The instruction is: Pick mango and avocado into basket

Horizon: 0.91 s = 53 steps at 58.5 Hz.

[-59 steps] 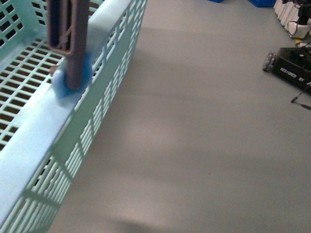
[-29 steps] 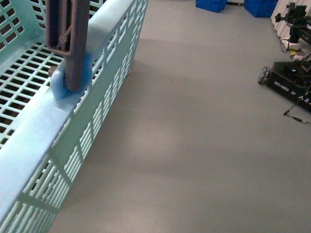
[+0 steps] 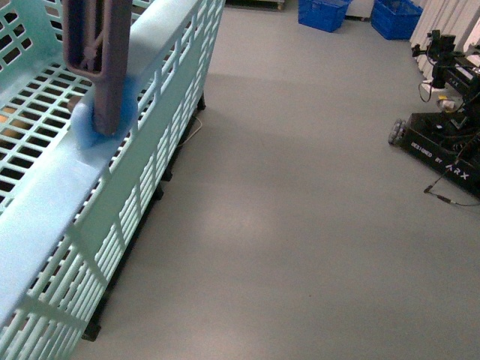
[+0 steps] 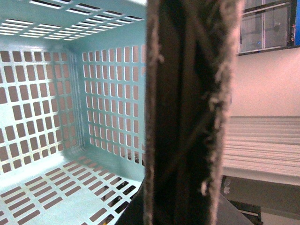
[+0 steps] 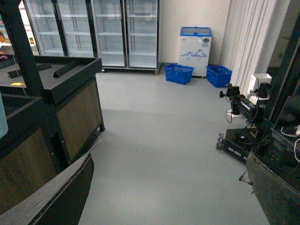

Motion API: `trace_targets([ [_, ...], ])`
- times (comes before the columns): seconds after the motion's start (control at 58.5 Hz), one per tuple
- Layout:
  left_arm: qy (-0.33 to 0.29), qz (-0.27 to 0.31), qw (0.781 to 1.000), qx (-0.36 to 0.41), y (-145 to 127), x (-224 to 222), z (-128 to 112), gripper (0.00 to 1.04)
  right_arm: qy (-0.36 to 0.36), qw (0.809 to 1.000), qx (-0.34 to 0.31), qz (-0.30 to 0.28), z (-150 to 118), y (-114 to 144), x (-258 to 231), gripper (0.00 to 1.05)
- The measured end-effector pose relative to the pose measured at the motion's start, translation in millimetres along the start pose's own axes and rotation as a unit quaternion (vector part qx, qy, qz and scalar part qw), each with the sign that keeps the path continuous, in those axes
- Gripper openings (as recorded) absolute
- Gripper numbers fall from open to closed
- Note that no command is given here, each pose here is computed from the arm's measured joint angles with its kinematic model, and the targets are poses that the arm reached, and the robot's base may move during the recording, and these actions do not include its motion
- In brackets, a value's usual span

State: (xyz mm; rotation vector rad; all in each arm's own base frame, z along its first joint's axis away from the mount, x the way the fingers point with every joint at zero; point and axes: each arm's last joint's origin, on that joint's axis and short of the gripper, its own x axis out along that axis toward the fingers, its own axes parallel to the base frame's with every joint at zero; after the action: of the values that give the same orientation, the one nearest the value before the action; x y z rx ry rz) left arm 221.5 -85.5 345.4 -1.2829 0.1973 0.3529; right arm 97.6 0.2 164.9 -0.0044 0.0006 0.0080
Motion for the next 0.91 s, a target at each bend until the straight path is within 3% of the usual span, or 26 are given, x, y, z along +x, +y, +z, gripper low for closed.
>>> trace_targets([
  [0.905, 0.013, -0.001, 1.0, -0.003, 0.1, -0.5, -2.7, 0.06, 0.0, 1.0, 0.0, -0.002, 0.2, -0.1, 0.0, 0.97],
])
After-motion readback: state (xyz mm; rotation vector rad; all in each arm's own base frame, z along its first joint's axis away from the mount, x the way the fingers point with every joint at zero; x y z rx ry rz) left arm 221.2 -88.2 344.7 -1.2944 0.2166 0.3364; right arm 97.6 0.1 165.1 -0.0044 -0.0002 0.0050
